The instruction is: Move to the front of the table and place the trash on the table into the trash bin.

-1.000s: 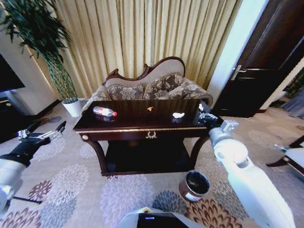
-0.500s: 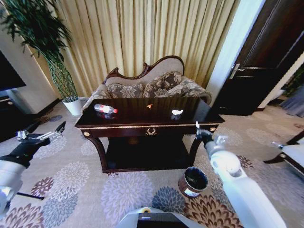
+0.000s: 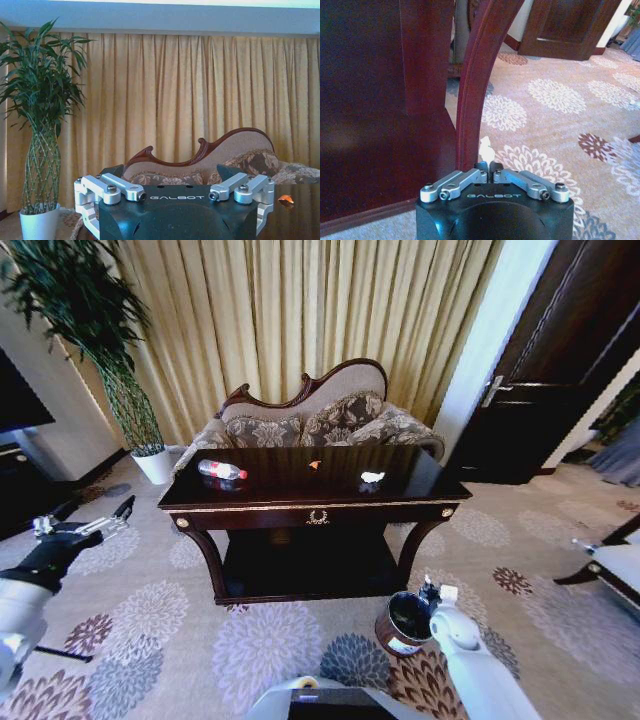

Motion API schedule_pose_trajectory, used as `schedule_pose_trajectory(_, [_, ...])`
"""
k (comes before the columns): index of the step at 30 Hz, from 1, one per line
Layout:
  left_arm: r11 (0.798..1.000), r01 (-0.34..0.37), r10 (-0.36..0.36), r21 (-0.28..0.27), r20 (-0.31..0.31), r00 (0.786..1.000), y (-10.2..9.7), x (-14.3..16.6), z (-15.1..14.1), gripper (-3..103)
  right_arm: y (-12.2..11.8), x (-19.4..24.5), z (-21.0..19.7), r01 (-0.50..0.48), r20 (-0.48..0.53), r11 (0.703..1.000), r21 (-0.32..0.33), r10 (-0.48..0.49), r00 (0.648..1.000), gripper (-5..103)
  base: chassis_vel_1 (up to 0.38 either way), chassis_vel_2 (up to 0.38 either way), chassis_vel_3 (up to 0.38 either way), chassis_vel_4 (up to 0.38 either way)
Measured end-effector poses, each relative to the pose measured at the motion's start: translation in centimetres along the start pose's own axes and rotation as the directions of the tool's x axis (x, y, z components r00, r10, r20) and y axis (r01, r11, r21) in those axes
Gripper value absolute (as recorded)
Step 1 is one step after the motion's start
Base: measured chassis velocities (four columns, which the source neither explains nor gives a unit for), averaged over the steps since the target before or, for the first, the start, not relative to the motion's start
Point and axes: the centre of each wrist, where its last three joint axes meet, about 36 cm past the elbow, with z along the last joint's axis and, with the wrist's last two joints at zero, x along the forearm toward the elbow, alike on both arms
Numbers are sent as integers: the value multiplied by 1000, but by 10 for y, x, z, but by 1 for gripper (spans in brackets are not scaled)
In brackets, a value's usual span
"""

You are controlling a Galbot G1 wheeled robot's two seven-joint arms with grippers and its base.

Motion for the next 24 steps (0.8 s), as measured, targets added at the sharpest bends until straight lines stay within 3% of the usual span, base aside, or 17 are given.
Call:
schedule_pose_trajectory(4, [1000,2,-2,0,1,1000,1,0,0,100,5,-7,2,-11,-3,1000,11,11,1000,-1,0,0,0,0])
schedule_pose_trajectory(12, [1000,6,-6,0,3,1000,4,-1,2,100,11,-20,-2,-45,8,999,17,45,999,32,0,0,0,0])
schedule_pose_trajectory(15, [1000,7,-7,0,2,1000,4,-1,3,100,11,-19,-4,-49,13,999,17,48,999,37,0,0,0,0])
schedule_pose_trajectory(19, [1000,8,-8,2,-1,1000,5,-2,6,100,8,-14,-9,-56,27,998,19,56,998,53,0,0,0,0])
schedule_pose_trajectory(23, [1000,7,-7,2,0,1000,5,-2,6,100,8,-4,-21,-42,91,999,-4,42,995,64,0,0,0,0])
schedule_pose_trajectory(24, [1000,5,-5,2,1,1000,4,-3,6,100,8,7,-36,-5,173,1000,-27,10,985,75,0,0,0,0])
